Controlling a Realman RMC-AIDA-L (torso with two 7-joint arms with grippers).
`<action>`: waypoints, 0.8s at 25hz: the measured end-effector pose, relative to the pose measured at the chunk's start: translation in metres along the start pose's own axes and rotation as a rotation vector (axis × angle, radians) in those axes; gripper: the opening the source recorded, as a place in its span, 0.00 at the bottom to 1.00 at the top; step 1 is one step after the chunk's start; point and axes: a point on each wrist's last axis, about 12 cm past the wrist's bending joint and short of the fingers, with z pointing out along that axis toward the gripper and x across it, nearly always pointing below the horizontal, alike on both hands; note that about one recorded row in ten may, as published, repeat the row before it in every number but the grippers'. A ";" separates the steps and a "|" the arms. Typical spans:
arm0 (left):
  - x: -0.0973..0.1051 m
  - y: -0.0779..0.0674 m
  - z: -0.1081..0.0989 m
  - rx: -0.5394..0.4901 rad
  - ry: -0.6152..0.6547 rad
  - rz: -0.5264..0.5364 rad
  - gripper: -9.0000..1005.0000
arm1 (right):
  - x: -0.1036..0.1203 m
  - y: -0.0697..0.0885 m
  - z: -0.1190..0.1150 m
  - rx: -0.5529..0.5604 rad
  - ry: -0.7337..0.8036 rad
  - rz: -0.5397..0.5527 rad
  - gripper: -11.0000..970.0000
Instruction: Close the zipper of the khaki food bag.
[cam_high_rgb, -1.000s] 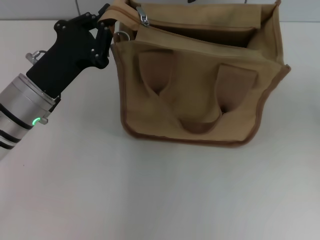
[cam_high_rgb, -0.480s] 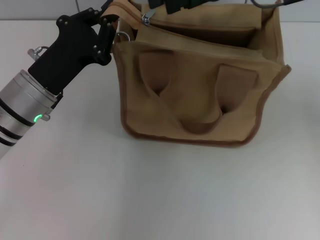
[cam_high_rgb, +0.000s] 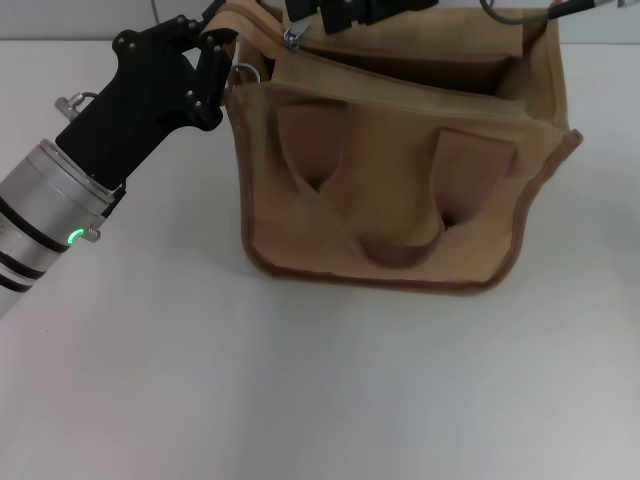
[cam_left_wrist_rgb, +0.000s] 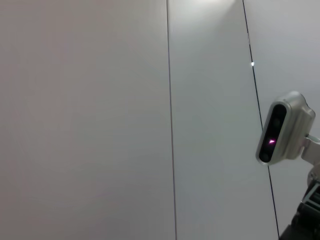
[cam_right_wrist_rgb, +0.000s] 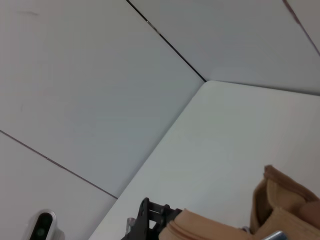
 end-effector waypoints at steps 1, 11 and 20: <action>0.000 0.000 0.000 -0.001 -0.001 0.000 0.04 | 0.001 -0.001 -0.001 0.001 0.001 0.008 0.72; -0.003 0.000 0.003 0.012 -0.025 0.002 0.04 | 0.010 -0.008 0.006 -0.031 -0.010 0.081 0.72; -0.003 -0.002 0.003 0.016 -0.029 -0.005 0.04 | 0.017 -0.019 0.011 -0.059 -0.078 0.148 0.72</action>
